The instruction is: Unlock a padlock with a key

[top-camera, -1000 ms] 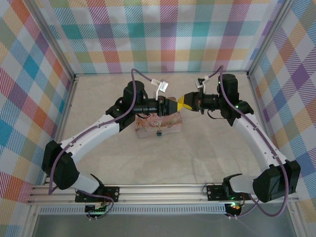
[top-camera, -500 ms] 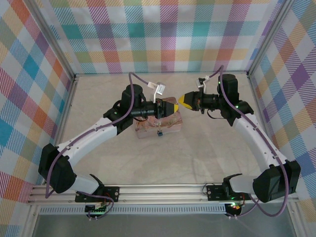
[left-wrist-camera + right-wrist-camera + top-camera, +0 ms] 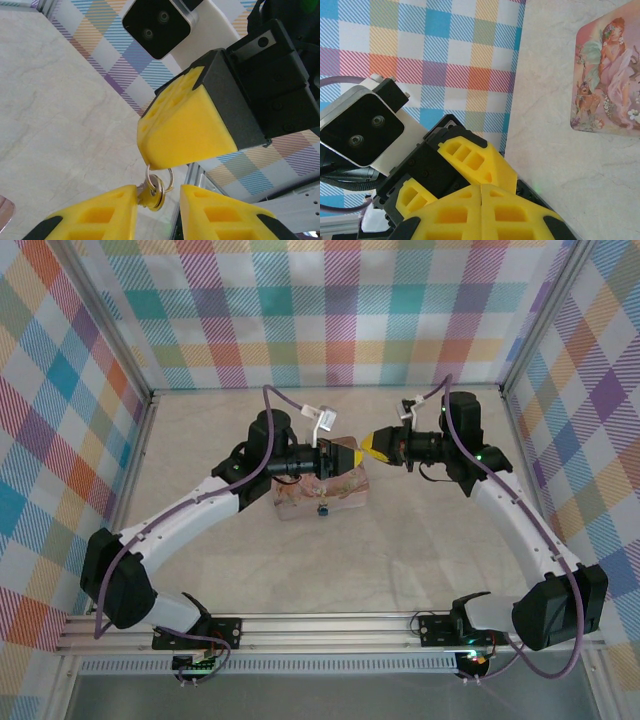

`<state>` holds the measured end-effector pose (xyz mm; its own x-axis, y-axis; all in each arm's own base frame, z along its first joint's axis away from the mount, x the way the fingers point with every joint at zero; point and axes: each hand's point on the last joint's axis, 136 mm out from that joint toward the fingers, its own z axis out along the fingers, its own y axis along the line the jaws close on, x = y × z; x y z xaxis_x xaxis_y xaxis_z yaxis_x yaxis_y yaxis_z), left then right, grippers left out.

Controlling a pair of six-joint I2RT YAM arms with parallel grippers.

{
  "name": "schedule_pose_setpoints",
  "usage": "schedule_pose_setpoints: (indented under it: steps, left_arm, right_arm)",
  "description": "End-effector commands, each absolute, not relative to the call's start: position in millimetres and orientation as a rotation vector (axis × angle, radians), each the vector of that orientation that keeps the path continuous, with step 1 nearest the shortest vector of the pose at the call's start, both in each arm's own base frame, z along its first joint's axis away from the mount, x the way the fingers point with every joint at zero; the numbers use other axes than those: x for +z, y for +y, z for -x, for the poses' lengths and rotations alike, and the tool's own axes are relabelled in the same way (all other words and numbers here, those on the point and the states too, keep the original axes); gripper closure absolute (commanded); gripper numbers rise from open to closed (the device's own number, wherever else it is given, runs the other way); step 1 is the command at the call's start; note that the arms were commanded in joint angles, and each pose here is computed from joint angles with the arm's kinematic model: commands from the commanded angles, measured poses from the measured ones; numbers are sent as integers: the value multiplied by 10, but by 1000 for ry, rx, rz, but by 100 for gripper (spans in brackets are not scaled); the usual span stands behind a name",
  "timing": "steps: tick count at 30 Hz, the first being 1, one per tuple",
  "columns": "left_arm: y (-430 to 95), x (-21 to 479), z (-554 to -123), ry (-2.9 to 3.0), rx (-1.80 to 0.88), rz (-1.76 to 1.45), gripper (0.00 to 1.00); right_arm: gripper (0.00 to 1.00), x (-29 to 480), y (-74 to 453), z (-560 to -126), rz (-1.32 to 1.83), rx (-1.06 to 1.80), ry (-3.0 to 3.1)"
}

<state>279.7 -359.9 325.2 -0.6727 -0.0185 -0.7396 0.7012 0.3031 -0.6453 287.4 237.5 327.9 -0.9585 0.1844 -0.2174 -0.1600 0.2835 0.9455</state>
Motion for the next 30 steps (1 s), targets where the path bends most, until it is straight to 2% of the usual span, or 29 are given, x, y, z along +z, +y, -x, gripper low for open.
schedule_pose_setpoints:
  steps: [1,4,11,16,20,23,30]
  left_arm:
    - [-3679,3448,-2769,1854,-1451,-639,71]
    - [-3695,3450,-2768,1852,-1455,-642,73]
    - [-3698,3450,-2772,1852,-1445,-650,92]
    - [-3686,3440,-2764,1863,-1433,-656,98]
    - [-3672,3405,-2760,1877,-1414,-661,99]
    - [-3671,3351,-2773,1898,-1404,-657,95]
    - [-3657,3266,-2771,1927,-1390,-656,100]
  right_arm:
    - [100,3374,2380,-2809,24,1748,2234]
    - [100,3374,2379,-2807,25,1750,2232]
    - [100,3375,2370,-2801,26,1745,2228]
    - [100,3366,2351,-2799,24,1737,2226]
    - [100,3362,2333,-2796,25,1733,2223]
    - [100,3390,2323,-2783,36,1729,2214]
    - [100,3406,2297,-2770,44,1717,2209]
